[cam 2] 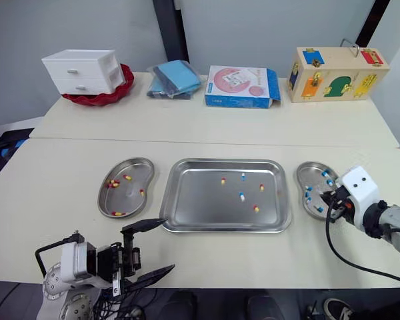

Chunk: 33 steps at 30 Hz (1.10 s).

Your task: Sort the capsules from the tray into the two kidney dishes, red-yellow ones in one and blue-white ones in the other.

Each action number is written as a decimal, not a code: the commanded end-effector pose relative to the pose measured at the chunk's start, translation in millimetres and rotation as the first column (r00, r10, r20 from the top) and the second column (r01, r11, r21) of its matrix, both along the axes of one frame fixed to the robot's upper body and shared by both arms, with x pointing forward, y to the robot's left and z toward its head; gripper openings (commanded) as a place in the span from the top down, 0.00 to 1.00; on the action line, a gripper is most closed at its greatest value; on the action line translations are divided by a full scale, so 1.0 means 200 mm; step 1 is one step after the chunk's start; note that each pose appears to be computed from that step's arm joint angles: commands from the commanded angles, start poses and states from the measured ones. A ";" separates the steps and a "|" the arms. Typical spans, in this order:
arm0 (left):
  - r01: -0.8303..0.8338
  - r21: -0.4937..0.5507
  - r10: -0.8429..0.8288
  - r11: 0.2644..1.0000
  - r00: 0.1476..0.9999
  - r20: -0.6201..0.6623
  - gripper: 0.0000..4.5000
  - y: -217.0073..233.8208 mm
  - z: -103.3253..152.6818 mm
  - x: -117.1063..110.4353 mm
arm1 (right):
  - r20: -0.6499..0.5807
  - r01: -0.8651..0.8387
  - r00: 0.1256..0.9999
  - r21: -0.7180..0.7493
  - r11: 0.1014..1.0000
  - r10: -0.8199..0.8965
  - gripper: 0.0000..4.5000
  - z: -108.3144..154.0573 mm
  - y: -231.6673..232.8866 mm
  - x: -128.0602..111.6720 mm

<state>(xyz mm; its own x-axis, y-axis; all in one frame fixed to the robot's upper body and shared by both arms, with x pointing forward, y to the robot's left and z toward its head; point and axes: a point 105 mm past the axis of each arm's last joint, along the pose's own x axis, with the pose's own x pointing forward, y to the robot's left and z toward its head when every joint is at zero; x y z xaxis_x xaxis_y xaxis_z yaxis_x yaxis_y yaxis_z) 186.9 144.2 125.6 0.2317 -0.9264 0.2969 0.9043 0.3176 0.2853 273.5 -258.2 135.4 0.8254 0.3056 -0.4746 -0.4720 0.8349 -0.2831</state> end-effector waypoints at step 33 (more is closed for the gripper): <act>-0.066 -0.024 0.066 0.998 0.998 0.012 0.00 -0.04 0.09 0.02 | 0.052 0.036 0.998 -0.032 0.999 -0.034 0.40 0.03 -0.04 0.06</act>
<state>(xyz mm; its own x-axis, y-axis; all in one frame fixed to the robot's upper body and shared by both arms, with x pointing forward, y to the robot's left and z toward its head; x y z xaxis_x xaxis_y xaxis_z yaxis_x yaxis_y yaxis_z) 194.1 137.9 138.4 0.3070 -0.8969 0.3183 0.8837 0.3927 0.2544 282.5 -267.7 133.0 0.8469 0.2578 -0.4650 -0.4265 0.8517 -0.3046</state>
